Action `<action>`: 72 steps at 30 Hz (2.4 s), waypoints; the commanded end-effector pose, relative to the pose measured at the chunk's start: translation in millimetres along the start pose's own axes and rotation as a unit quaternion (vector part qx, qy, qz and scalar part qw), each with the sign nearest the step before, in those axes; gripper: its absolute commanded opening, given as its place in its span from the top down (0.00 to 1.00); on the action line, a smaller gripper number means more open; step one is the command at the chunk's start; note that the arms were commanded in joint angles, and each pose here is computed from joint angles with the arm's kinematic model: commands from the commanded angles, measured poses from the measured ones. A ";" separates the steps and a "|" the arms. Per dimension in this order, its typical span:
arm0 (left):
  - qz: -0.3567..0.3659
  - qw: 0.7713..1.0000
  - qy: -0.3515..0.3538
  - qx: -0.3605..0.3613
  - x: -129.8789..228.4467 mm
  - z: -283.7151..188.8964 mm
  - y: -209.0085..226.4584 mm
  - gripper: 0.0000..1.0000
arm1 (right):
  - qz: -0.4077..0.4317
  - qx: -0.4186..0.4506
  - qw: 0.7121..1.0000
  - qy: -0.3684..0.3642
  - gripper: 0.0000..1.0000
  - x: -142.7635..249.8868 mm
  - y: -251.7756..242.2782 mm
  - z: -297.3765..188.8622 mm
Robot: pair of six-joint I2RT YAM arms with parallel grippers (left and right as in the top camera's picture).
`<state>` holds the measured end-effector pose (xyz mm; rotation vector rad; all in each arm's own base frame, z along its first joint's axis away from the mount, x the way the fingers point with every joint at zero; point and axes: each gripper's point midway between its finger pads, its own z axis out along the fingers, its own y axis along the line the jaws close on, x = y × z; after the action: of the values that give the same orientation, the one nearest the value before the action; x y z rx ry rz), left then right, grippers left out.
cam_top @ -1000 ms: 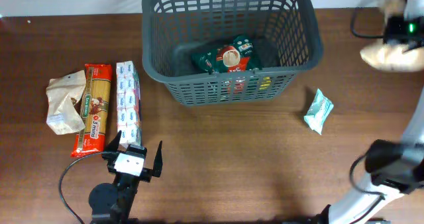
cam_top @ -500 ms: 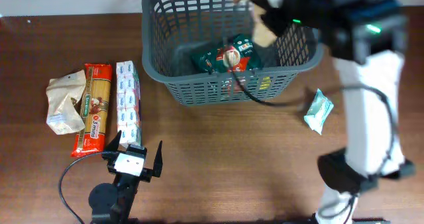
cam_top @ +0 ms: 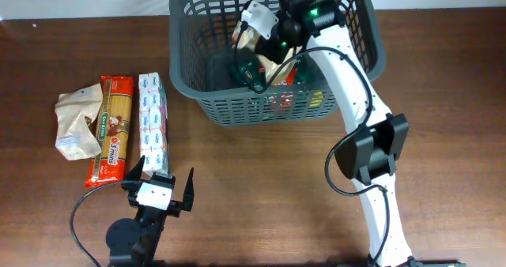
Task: Pack container
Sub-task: 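Carry the tan paper bag into the basket and release, then grasp the mint-green wet-wipe pack with the right gripper, then lift the wet-wipe pack into the basket and release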
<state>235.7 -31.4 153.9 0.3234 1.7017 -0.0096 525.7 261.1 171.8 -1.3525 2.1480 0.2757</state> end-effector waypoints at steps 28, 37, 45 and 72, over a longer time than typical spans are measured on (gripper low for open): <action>-0.003 1.000 -0.003 0.003 0.4 0.1 -1.1 0.01 | 0.588 0.229 0.776 0.005 0.22 295.0 -89.7 -308.0; -0.003 1.000 -0.003 0.003 0.4 0.1 -1.1 0.01 | 0.644 0.117 0.752 0.075 0.18 335.4 -25.8 -148.0; -0.003 1.000 -0.003 0.003 0.4 0.1 -1.1 0.01 | 0.699 0.104 0.702 0.086 0.18 361.0 2.4 -78.6; -0.003 1.000 -0.003 0.003 0.4 0.1 -1.1 0.01 | 0.651 0.230 0.719 -0.081 0.96 289.2 -118.4 -257.0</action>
<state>235.6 -31.4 154.1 0.3233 1.7005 -0.0094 414.0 -111.8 91.9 0.8325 2.6704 0.3654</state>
